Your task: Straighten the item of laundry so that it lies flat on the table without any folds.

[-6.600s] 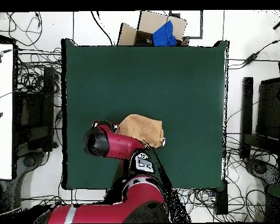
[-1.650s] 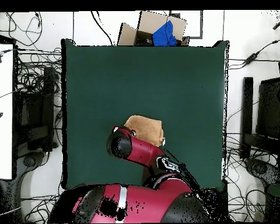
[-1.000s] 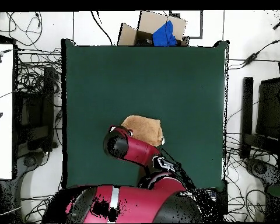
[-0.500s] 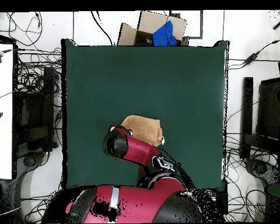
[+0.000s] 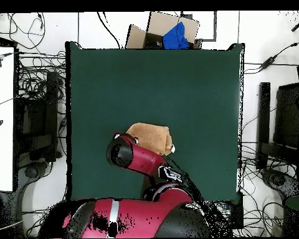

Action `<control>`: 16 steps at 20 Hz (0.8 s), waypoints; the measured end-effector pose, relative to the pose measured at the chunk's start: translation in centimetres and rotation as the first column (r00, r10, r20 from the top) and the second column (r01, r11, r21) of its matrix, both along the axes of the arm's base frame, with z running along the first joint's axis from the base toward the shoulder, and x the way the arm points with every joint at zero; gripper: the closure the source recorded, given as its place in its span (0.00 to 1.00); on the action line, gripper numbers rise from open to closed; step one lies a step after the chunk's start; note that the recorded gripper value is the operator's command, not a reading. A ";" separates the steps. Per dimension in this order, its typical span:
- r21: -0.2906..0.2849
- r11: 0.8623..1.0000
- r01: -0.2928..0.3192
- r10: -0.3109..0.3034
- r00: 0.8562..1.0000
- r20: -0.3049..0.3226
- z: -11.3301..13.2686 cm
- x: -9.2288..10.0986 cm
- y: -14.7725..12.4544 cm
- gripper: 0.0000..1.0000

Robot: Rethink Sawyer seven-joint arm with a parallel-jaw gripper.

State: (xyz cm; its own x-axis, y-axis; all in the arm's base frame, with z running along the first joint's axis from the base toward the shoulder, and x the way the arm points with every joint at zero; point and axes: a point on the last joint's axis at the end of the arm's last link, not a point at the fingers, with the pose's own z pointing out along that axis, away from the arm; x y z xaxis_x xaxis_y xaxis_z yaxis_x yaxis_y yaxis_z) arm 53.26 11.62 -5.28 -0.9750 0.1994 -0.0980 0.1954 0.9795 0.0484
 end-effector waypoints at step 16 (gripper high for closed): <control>0.011 1.000 0.019 -0.019 1.000 0.019 0.1 1.4 7.6 1.00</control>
